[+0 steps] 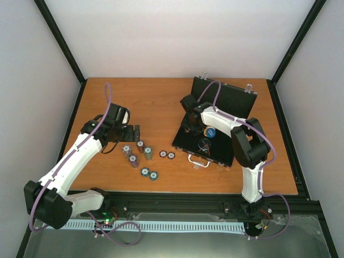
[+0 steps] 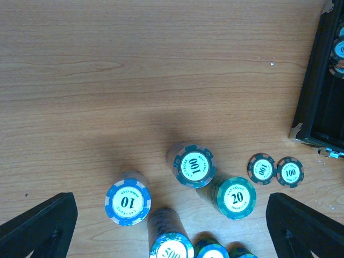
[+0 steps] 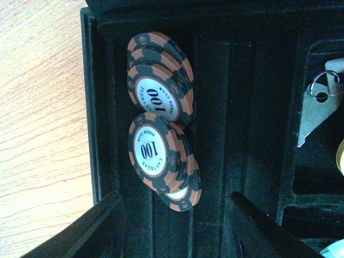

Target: Pack up texas hold em set

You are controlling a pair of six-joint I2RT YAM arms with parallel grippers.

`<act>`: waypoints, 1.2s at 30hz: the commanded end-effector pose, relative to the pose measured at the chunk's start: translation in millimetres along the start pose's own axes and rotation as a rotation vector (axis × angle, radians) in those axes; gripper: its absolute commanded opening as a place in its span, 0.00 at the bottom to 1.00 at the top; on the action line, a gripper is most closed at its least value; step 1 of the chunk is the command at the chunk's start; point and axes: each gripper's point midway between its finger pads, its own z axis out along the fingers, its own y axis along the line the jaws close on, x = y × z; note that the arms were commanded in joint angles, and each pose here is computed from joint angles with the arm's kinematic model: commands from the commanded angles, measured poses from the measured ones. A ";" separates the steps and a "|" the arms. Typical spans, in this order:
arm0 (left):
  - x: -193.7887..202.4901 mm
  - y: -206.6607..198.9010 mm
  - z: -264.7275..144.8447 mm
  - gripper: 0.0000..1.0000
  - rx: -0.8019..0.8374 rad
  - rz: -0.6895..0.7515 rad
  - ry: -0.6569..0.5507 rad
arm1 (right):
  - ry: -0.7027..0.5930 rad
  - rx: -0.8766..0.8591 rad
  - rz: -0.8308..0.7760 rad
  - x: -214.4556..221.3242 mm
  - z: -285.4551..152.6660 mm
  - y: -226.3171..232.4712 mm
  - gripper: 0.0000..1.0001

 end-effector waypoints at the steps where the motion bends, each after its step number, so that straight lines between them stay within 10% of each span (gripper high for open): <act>1: -3.9 -2.6 -3.4 0.99 0.009 0.030 -0.017 | -0.027 0.002 0.027 -4.8 1.3 1.0 0.52; 36: -1.3 -3.2 -0.7 0.99 0.016 0.051 -0.013 | -0.023 -0.004 0.047 -1.0 6.3 -1.9 0.47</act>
